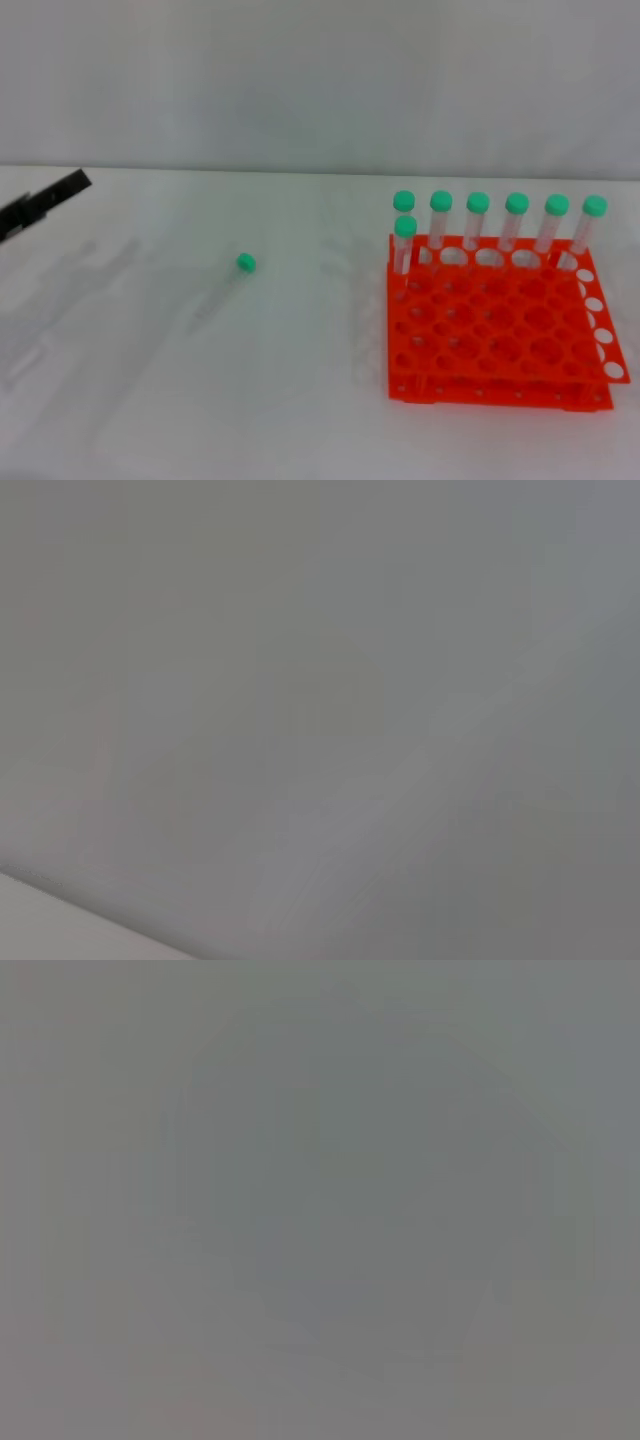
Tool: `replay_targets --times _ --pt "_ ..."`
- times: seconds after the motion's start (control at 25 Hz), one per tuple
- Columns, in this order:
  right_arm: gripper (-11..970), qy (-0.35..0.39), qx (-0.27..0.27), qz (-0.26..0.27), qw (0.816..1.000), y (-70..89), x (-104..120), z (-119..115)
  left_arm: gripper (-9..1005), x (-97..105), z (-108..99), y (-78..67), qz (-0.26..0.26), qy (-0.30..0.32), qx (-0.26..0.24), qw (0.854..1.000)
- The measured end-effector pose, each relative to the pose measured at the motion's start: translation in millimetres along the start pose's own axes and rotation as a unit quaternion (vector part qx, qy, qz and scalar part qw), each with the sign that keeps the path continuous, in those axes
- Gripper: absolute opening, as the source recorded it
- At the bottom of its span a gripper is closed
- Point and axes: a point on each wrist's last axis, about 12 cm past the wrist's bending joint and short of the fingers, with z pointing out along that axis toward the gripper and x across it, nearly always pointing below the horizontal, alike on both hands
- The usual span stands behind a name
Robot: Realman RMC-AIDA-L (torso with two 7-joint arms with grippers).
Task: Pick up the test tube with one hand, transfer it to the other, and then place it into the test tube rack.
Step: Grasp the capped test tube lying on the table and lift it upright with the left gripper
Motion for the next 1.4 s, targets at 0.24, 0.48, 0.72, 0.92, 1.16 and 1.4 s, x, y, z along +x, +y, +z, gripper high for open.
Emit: replay_targets --times 0.24,0.48,0.72,0.92,1.16,1.4 --pt "751 -0.004 0.023 -0.009 1.000 -10.8 -3 3 802 -70 23 -26.0 0.028 0.118 -0.008 0.993" --pt "751 0.005 0.040 -0.035 0.999 -10.0 -1 8 799 -98 54 -52.7 0.048 0.231 -0.061 0.970" --pt "752 0.021 0.054 -0.044 0.997 -6.3 1 16 795 -106 88 -89.2 0.098 0.334 -0.104 0.931" --pt "751 0.018 0.050 -0.046 0.997 -6.2 0 19 713 -92 111 -113.0 0.123 0.396 -0.133 0.900" --pt "751 0.019 0.050 -0.051 0.997 -9.3 -2 20 591 -70 134 -135.1 0.156 0.432 -0.118 0.880" --pt "752 0.032 0.054 -0.053 0.997 -12.3 2 18 574 -49 143 -141.4 0.189 0.469 -0.146 0.850"
